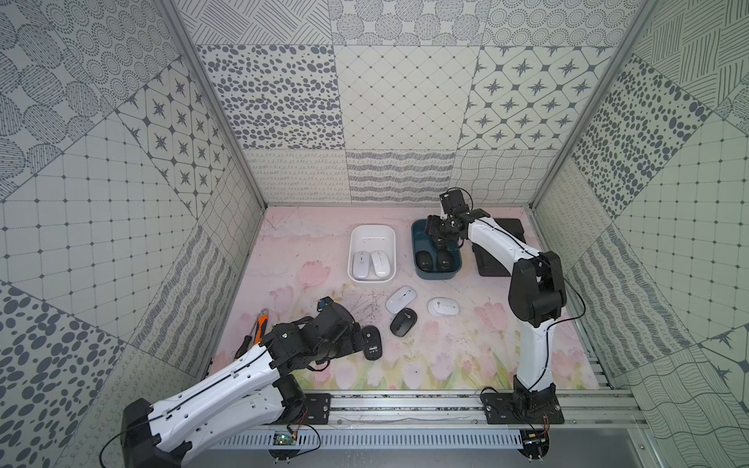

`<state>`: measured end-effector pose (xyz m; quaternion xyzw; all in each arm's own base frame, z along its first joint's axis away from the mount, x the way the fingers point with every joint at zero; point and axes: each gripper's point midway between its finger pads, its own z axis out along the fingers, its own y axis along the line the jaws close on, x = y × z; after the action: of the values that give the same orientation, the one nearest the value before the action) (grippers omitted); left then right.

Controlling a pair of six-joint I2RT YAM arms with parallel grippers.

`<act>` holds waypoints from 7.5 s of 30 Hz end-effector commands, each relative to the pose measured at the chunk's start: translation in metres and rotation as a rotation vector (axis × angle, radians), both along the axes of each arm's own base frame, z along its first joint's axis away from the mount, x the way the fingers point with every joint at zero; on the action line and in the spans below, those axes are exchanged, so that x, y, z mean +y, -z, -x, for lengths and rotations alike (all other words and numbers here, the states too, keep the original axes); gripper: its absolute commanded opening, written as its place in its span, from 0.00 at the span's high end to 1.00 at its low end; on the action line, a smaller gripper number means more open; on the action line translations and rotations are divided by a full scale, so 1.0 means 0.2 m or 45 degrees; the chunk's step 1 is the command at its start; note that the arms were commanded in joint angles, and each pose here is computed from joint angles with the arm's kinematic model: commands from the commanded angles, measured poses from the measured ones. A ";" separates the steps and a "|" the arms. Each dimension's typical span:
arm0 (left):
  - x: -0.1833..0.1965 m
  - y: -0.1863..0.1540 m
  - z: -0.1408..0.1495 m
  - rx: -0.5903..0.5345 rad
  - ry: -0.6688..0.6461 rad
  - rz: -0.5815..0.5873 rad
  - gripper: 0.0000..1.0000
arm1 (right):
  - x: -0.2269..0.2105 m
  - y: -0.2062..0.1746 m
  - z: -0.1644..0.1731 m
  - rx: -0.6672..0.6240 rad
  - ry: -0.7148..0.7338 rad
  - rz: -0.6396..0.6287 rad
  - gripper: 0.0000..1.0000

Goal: Place the mice by color into the storage box
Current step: Place the mouse in the storage box, then pick up the mouse from the center of the board.

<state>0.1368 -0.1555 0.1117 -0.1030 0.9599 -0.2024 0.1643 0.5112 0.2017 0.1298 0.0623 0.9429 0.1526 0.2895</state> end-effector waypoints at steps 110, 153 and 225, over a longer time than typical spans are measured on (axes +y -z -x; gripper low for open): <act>-0.70 0.16 -0.49 -0.073 1.158 -0.691 0.78 | -0.25 -0.29 1.42 -0.060 -0.212 -0.158 0.13; -0.34 0.06 0.16 0.135 0.960 -0.396 0.38 | -0.21 -0.31 1.44 -0.046 -0.263 -0.199 0.09; -0.44 0.45 0.07 -0.354 2.635 -0.796 0.29 | -0.34 -0.42 1.51 -0.149 -0.302 -0.249 0.01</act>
<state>0.1275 -0.2537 0.0232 0.8414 0.5383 0.0001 0.0482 0.2070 0.1325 0.2064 -0.0252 0.9143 0.2716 0.2993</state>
